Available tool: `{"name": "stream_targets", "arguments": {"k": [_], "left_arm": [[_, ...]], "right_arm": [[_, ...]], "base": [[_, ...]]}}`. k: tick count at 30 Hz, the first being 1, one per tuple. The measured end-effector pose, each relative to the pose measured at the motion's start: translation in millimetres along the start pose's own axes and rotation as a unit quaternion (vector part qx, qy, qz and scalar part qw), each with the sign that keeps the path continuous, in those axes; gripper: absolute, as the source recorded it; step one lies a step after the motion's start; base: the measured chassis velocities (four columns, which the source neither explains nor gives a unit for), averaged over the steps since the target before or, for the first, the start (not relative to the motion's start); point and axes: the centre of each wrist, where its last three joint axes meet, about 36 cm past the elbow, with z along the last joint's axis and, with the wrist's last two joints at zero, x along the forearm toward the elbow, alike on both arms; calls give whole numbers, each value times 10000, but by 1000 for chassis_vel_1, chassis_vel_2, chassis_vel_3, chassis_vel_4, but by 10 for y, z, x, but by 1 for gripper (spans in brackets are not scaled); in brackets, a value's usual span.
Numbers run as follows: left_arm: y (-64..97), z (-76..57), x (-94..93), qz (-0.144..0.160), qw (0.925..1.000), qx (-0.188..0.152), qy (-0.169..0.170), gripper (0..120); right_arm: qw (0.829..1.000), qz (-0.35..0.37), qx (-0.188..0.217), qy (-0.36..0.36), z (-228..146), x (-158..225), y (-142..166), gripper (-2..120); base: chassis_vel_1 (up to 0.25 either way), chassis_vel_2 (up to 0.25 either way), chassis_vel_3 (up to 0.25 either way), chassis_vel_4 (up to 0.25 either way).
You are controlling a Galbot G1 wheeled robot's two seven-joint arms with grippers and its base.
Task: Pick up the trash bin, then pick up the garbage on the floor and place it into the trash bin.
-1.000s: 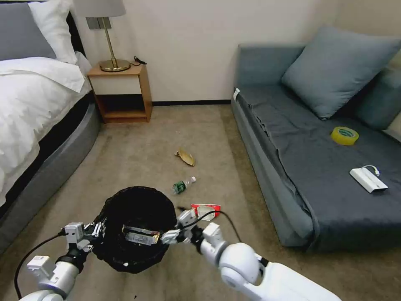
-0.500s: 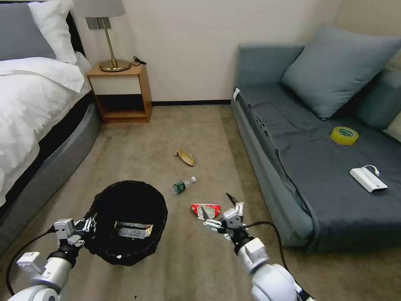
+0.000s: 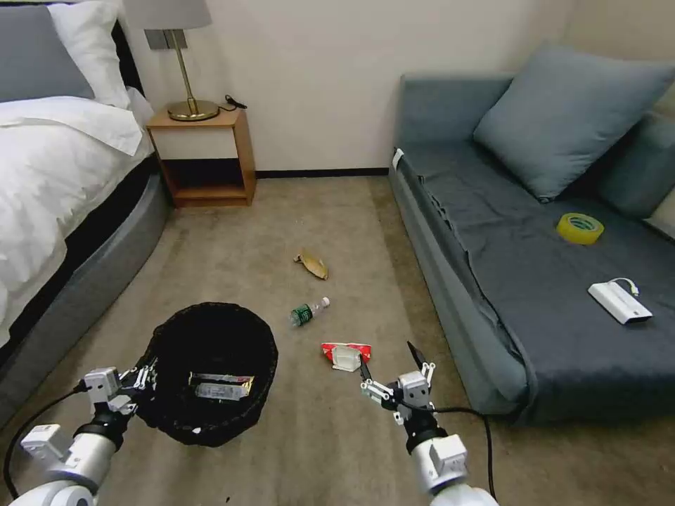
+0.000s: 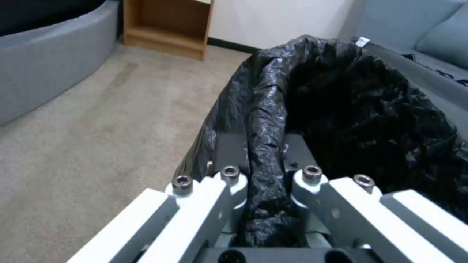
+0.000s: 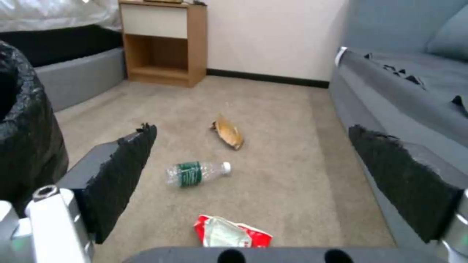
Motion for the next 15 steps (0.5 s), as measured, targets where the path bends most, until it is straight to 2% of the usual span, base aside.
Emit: {"name": "stream_targets", "arguments": {"k": [15], "left_arm": [[6, -15, 12, 10, 10000, 0, -51, 6]], "right_arm": [[9998, -111, -122, 111, -48, 31, 41, 100]], "base": [[0, 0, 0, 0]]}}
